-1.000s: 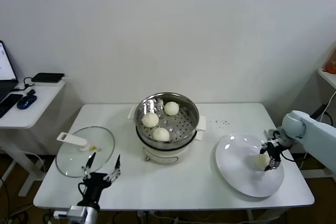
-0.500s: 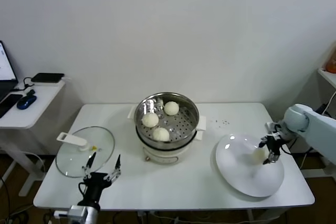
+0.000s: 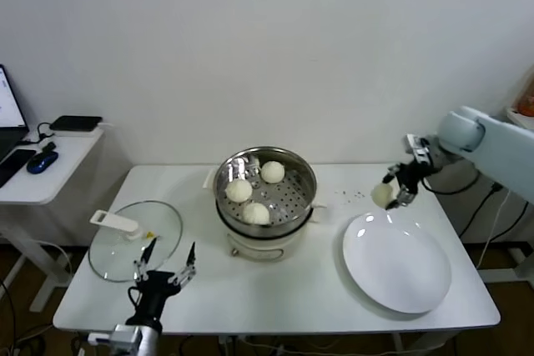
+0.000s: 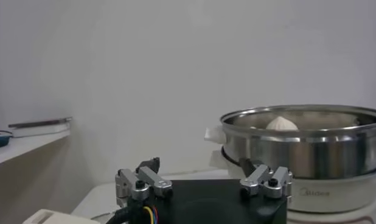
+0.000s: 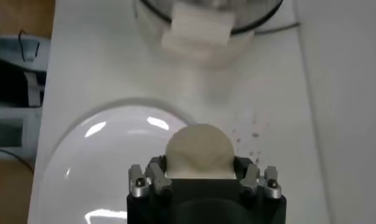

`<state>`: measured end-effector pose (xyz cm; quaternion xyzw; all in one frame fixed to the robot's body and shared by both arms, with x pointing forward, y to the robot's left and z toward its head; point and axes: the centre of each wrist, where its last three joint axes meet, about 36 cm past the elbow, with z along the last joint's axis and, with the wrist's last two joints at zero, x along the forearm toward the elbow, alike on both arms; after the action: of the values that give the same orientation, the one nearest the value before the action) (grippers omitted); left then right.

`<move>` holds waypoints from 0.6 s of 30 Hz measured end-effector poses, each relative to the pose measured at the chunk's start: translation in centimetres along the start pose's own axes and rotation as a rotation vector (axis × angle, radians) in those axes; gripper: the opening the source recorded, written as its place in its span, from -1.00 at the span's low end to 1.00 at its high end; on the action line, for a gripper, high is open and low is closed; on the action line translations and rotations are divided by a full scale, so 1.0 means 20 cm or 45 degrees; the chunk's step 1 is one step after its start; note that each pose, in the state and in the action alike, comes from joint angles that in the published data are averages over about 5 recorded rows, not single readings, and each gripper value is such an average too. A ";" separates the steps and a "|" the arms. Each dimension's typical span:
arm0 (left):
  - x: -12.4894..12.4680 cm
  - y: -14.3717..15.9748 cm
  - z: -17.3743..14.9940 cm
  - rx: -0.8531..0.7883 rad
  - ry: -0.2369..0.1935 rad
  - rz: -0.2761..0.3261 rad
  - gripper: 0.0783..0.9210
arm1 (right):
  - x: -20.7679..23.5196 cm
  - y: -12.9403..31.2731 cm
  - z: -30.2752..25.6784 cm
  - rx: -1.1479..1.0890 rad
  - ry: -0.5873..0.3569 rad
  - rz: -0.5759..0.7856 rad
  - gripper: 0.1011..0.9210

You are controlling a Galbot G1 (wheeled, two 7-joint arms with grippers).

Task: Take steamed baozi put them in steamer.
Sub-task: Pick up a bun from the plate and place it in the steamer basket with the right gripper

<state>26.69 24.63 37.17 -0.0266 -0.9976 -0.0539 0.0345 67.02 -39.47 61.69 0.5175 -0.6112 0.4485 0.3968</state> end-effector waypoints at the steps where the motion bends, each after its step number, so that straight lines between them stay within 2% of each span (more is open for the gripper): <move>1: 0.00 0.00 0.00 0.000 -0.003 0.002 0.77 | 0.03 -0.02 -0.05 0.005 -0.012 0.004 0.46; 9: 0.00 -0.03 -0.02 -0.005 -0.031 0.021 0.77 | 0.22 -0.14 -0.42 0.047 -0.068 0.006 0.47; 18: 0.01 -0.01 -0.05 -0.013 -0.055 0.028 0.77 | 0.19 -0.20 -0.78 0.097 -0.066 -0.028 0.49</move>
<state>26.61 24.23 38.11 -0.0387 -0.9975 -0.0581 0.0134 70.70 -25.85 70.22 0.5503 -0.5979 0.4537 0.3658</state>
